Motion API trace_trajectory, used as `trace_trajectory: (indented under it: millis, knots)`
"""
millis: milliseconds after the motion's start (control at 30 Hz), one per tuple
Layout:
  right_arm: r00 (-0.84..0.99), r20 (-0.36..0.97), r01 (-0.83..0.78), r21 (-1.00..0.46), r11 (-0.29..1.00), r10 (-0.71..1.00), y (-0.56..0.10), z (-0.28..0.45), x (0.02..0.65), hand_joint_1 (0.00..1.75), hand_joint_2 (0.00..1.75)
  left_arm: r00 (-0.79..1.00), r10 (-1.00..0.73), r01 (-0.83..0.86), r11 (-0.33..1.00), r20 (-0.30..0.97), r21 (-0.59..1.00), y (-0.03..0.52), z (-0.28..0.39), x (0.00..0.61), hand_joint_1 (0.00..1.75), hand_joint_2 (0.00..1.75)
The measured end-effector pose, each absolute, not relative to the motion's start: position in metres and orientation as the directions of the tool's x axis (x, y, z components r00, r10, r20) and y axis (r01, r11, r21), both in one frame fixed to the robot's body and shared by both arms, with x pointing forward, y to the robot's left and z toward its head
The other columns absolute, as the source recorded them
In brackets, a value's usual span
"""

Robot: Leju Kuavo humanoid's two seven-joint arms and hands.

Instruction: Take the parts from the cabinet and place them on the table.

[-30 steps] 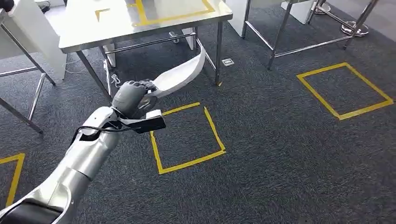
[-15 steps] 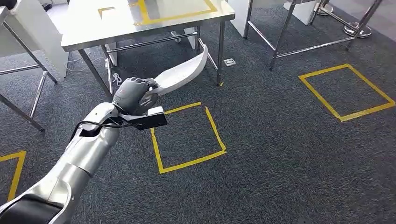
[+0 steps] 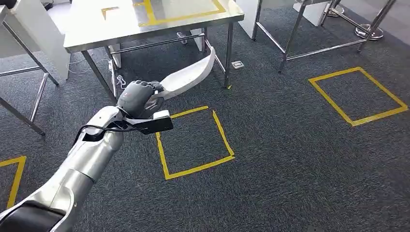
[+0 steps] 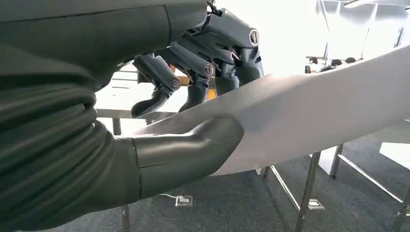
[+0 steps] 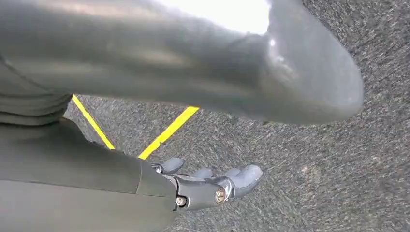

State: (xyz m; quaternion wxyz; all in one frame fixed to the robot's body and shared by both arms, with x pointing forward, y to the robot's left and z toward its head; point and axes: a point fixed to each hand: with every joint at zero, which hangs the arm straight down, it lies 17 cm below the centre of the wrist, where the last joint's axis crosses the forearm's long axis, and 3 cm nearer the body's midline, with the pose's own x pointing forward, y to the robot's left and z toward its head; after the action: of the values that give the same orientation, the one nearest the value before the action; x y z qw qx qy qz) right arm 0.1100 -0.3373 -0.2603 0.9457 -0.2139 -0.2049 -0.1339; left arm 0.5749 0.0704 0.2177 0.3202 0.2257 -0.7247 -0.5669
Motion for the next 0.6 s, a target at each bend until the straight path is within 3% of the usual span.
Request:
trace_trajectory:
  millis: [600]
  knots:
    - [0.880,0.445,0.341,-0.347,0.874,-0.166,-0.3348,-0.2603,0.1101,0.00,0.00,-0.686,-0.698,0.030,0.253,0.205,0.967,0.0720,0.2221,0.5774,1.75,1.75]
